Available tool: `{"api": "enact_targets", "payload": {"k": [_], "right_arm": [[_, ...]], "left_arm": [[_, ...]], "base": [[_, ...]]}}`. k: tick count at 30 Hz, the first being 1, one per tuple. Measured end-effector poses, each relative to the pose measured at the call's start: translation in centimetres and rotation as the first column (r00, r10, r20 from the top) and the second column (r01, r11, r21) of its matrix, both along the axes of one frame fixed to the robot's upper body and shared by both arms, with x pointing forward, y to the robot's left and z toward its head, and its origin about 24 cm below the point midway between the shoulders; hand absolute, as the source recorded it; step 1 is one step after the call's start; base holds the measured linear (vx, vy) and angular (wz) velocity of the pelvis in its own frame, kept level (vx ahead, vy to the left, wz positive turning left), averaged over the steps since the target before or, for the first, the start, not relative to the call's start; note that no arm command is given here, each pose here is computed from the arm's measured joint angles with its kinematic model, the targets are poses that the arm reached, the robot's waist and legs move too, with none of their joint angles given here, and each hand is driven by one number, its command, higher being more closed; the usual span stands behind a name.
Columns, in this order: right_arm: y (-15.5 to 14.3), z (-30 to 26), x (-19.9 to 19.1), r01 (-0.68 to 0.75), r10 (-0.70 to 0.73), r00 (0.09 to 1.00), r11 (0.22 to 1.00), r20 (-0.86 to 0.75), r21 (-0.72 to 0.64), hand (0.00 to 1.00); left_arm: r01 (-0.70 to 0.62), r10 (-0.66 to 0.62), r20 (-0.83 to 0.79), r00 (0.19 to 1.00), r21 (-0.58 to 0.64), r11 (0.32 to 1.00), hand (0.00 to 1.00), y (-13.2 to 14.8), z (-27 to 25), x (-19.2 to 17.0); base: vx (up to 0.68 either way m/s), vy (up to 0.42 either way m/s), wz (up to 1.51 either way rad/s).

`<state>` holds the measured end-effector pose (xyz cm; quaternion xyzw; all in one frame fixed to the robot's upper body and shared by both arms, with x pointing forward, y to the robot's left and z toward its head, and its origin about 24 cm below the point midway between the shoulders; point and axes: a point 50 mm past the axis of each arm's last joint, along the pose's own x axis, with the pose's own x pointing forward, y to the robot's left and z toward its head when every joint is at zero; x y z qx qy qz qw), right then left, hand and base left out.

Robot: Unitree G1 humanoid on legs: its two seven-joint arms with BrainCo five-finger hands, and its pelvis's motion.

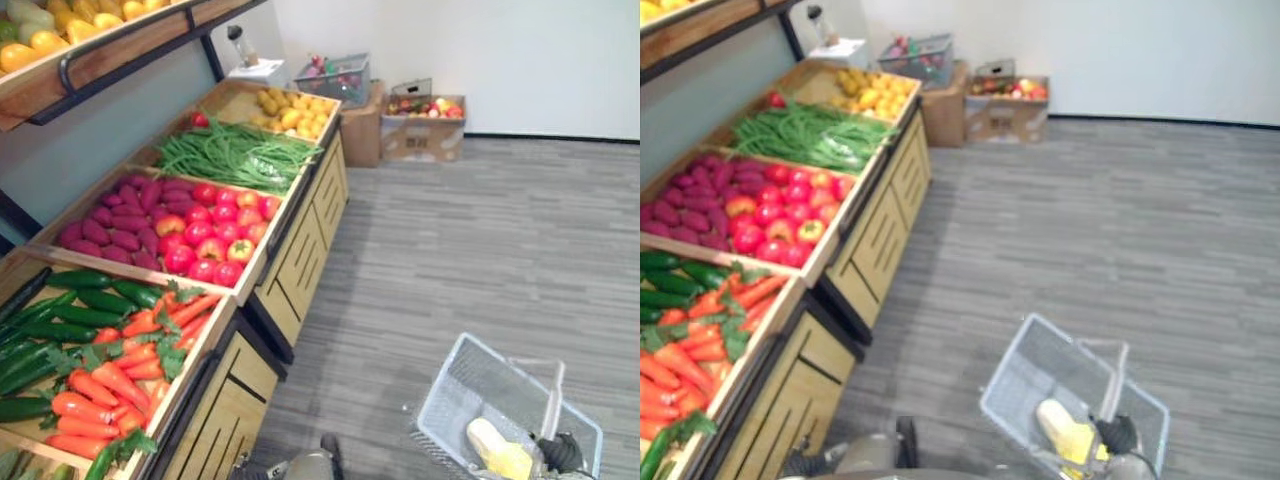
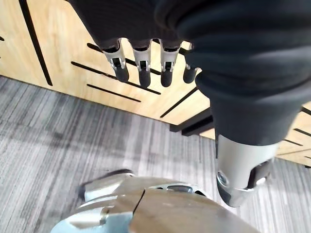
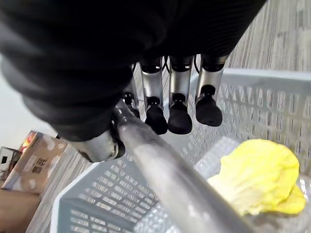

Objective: Pick vegetable in the basket

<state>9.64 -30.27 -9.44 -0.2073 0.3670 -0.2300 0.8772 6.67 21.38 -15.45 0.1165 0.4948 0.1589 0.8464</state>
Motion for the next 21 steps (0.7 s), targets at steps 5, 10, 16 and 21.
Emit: {"api": "enact_targets", "payload": {"k": [5, 10, 16, 21], "right_arm": [[-0.5, 0.7, 0.7, -0.008, 0.008, 1.0, 1.0, 0.02, -0.027, 1.0], [-1.7, 2.0, 3.0, -0.056, 0.061, 0.997, 0.993, 0.047, -0.099, 1.0], [-2.6, 2.5, 2.8, -0.029, 0.035, 0.998, 0.993, 0.057, -0.116, 1.0], [-2.7, 2.4, 2.4, -0.004, 0.01, 0.998, 0.993, 0.059, -0.115, 1.0]], "left_arm": [[0.016, -0.015, -0.035, 0.999, 0.031, 0.999, 0.0, 1.1, 0.0, -0.9], [0.038, -0.035, -0.099, 0.994, 0.026, 0.999, 0.0, 1.1, -0.3, -2.9], [0.098, -0.095, -0.128, 0.987, 0.017, 0.995, 0.0, 1.3, -0.4, -3.0], [0.05, -0.049, -0.107, 0.993, 0.004, 0.999, 0.0, 0.9, -0.4, -2.6]], "base": [[0.33, 0.217, 0.07], [0.24, 0.196, -0.14], [0.23, 0.067, 0.35], [0.25, -0.152, 0.62]]}}
